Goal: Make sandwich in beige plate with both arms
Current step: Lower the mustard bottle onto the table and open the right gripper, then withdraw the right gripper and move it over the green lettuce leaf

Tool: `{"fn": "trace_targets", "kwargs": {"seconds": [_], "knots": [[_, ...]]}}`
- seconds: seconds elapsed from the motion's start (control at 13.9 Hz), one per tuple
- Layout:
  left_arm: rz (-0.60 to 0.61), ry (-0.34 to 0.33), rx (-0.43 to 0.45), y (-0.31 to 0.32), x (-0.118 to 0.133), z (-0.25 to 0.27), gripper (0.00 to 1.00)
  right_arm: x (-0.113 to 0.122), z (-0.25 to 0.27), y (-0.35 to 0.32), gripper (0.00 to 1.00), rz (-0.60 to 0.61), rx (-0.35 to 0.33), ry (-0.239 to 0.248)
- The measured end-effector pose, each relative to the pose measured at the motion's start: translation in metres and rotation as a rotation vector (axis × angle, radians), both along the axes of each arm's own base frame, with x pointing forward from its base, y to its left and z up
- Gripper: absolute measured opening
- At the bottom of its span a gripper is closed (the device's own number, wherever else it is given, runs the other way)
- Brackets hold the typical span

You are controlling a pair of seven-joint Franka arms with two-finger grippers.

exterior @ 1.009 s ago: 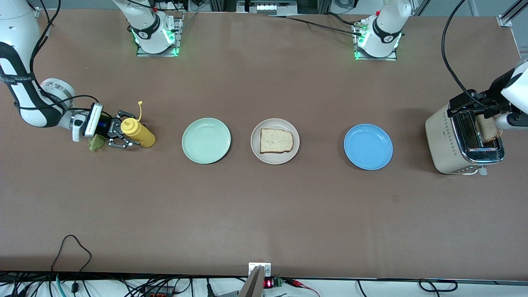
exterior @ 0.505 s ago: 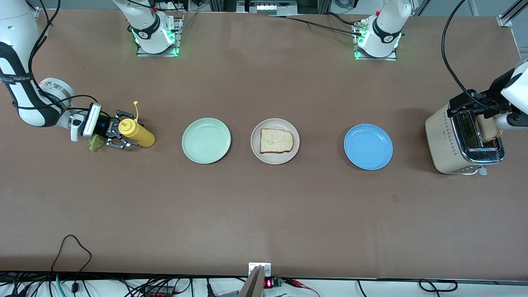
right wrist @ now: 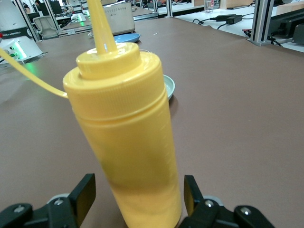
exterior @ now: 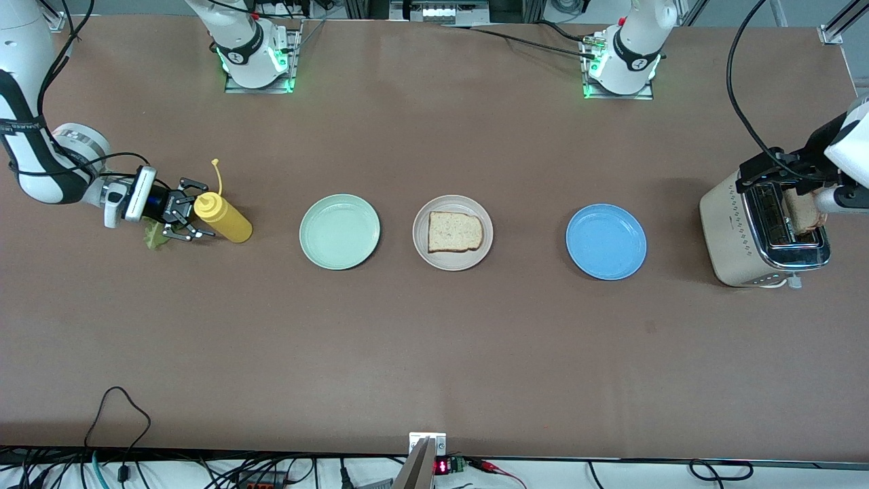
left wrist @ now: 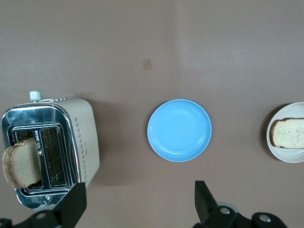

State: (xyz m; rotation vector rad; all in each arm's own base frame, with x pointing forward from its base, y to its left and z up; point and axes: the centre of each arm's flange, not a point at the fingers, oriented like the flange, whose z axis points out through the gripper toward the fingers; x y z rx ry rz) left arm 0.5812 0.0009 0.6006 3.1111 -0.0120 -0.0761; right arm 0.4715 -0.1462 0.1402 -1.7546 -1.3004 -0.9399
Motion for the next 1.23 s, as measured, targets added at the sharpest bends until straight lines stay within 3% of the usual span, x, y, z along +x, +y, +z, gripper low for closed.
{"fn": "trace_targets", "kwargs": {"seconds": [0.5,0.65,0.79,1.01,1.23], "knots": [[0.0,0.0,0.0,0.0,0.0,0.0,1.0,-0.015,0.009,-0.048,0.86,0.004,-0.076,0.004],[0.0,0.0,0.0,0.0,0.0,0.0,1.0,-0.023,0.02,-0.07,0.97,-0.021,-0.085,0.006],[0.0,0.001,0.0,0.0,0.0,0.0,1.0,-0.023,0.035,-0.082,1.0,-0.056,-0.094,0.021],[0.0,0.001,0.0,0.0,0.0,0.0,1.0,-0.014,0.066,-0.088,1.0,-0.145,-0.102,0.115],[0.0,0.001,0.0,0.0,0.0,0.0,1.0,-0.008,0.101,-0.094,1.0,-0.234,-0.126,0.246]]}}
